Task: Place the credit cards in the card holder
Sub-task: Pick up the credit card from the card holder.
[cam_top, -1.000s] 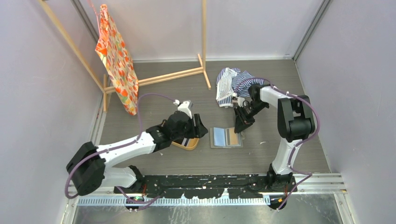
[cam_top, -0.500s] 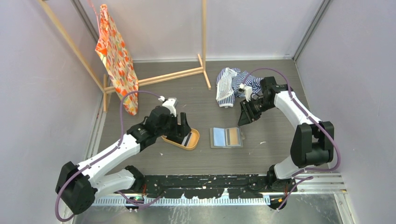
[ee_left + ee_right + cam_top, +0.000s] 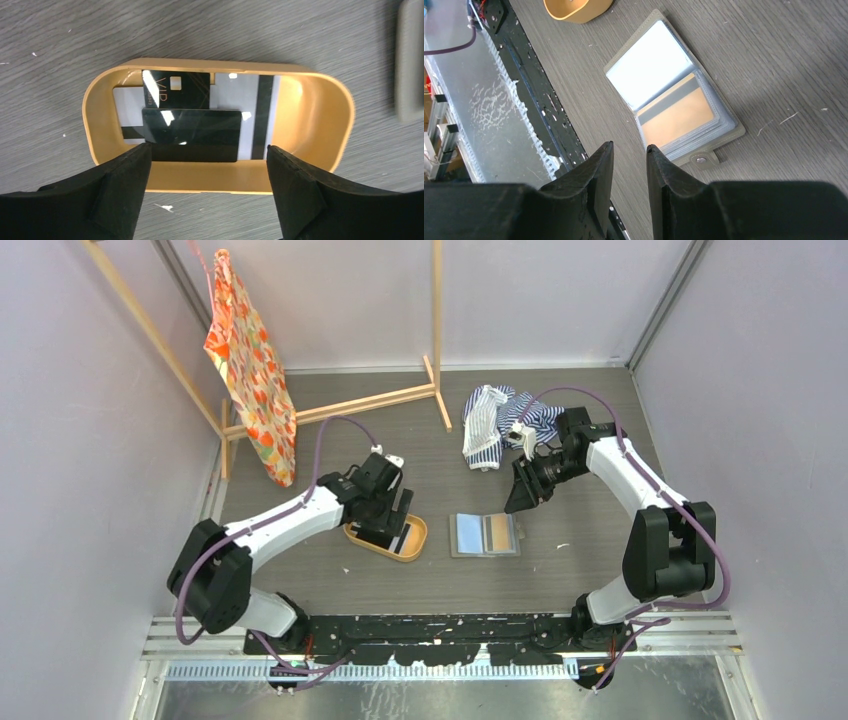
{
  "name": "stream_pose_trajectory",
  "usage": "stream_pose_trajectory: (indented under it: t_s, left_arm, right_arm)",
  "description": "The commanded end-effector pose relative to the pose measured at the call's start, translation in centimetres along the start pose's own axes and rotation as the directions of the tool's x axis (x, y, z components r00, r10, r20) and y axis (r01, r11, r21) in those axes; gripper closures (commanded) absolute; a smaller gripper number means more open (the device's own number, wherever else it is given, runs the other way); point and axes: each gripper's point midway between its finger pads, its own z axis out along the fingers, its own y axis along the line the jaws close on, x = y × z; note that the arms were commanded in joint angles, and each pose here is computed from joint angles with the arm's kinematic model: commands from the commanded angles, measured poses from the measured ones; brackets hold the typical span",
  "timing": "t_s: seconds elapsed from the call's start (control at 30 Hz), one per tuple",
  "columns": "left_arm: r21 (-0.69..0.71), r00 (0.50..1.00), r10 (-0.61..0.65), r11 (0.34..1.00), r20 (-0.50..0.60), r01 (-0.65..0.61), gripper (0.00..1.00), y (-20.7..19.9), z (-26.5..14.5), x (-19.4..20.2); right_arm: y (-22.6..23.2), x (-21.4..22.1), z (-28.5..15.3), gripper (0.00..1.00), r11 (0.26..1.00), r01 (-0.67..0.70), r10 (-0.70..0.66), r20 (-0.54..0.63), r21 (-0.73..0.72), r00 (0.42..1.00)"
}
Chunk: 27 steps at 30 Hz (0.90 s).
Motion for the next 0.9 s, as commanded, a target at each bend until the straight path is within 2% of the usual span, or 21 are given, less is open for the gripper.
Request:
stream_pose_trajectory:
  t_s: [0.0,0.07,0.1,0.23,0.43,0.57,0.87]
  left_arm:
    - [-0.036,0.994,0.101,0.994,-0.041,-0.103,0.09,0.8,-0.1,0.2]
    - [-0.029,0.991,0.127,0.991,-0.052,-0.128,0.01,0.8,0.1,0.4]
    - [-0.026,0.989,0.135,0.99,-0.054,-0.137,0.0,0.9,0.3,0.4]
    - [-0.021,0.988,0.145,0.989,-0.061,-0.147,0.0,0.9,1.1,0.7]
    - [-0.05,0.979,0.128,0.989,-0.161,-0.137,0.0,1.7,3.3,2.2]
    - [-0.078,0.977,0.117,0.988,-0.178,-0.133,0.0,2.2,3.7,1.9]
    - [-0.027,0.958,0.055,0.998,-0.283,-0.065,0.0,1.9,5.1,3.7]
  right_arm:
    - [0.5,-0.2,0.1,0.64,0.999,0.007,-0.007,0.013,-0.037,1.0]
    - [0.6,-0.2,0.1,0.64,0.999,0.007,-0.006,0.013,-0.041,1.0]
    - [0.6,-0.2,0.1,0.64,0.999,0.007,-0.007,0.012,-0.044,1.0]
    - [0.8,-0.2,0.0,0.64,0.999,0.008,-0.007,0.013,-0.048,1.0]
    - [0.9,-0.2,0.0,0.64,0.998,0.009,-0.008,0.012,-0.055,1.0]
    - [1.0,-0.2,0.0,0.64,0.998,0.009,-0.009,0.012,-0.06,1.0]
    - [1.1,-0.2,-0.1,0.64,0.998,0.017,-0.016,0.014,-0.063,1.0]
